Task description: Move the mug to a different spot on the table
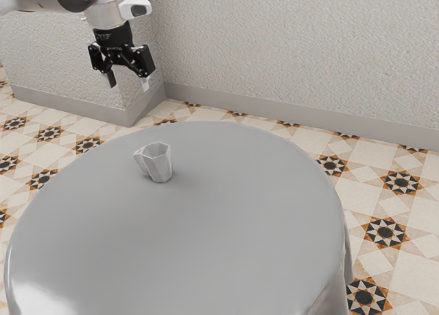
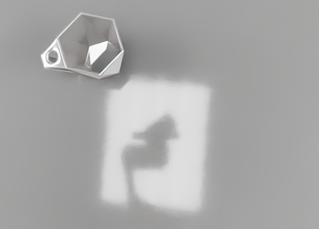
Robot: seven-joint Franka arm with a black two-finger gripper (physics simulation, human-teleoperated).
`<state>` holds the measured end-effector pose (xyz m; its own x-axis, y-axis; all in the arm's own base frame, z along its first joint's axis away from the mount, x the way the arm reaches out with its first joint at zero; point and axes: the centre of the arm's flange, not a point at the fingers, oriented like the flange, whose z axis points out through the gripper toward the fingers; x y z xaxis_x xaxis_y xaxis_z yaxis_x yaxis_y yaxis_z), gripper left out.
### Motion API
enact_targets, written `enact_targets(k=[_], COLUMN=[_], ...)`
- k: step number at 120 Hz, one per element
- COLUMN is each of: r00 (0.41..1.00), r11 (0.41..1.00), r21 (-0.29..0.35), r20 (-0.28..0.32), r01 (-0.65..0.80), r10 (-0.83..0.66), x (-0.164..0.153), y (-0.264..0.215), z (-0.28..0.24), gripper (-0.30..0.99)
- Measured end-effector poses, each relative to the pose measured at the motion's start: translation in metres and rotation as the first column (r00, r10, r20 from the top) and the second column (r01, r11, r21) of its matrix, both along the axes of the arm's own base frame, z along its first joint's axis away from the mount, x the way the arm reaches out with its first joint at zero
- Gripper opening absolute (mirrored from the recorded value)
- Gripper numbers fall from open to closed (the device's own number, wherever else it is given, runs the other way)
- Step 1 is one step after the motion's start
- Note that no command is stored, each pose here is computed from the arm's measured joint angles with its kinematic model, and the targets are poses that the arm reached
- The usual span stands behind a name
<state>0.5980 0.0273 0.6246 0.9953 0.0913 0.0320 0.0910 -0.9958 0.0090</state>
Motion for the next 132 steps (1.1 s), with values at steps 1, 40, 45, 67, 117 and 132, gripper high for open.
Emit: enact_targets(k=[1, 40, 45, 67, 117, 132], r00=[1.000, 0.990, 0.985, 0.907, 0.470, 0.329], r11=[1.000, 0.990, 0.985, 0.907, 0.469, 0.327], r21=[0.000, 0.005, 0.005, -0.036, -0.029, -0.038], r20=[0.000, 0.000, 0.004, 0.016, -0.064, -0.070], r01=[0.000, -0.138, -0.175, -0.419, -0.883, -0.944], r10=[0.000, 0.138, 0.175, 0.420, 0.880, 0.942], x=[0.000, -0.003, -0.004, -0.015, -0.010, 0.008], y=[0.000, 0.033, 0.036, 0.041, 0.092, 0.113], z=[0.000, 0.001, 0.001, -0.016, -0.144, -0.170], gripper=[0.69, 0.69, 0.69, 0.69, 0.69, 0.69])
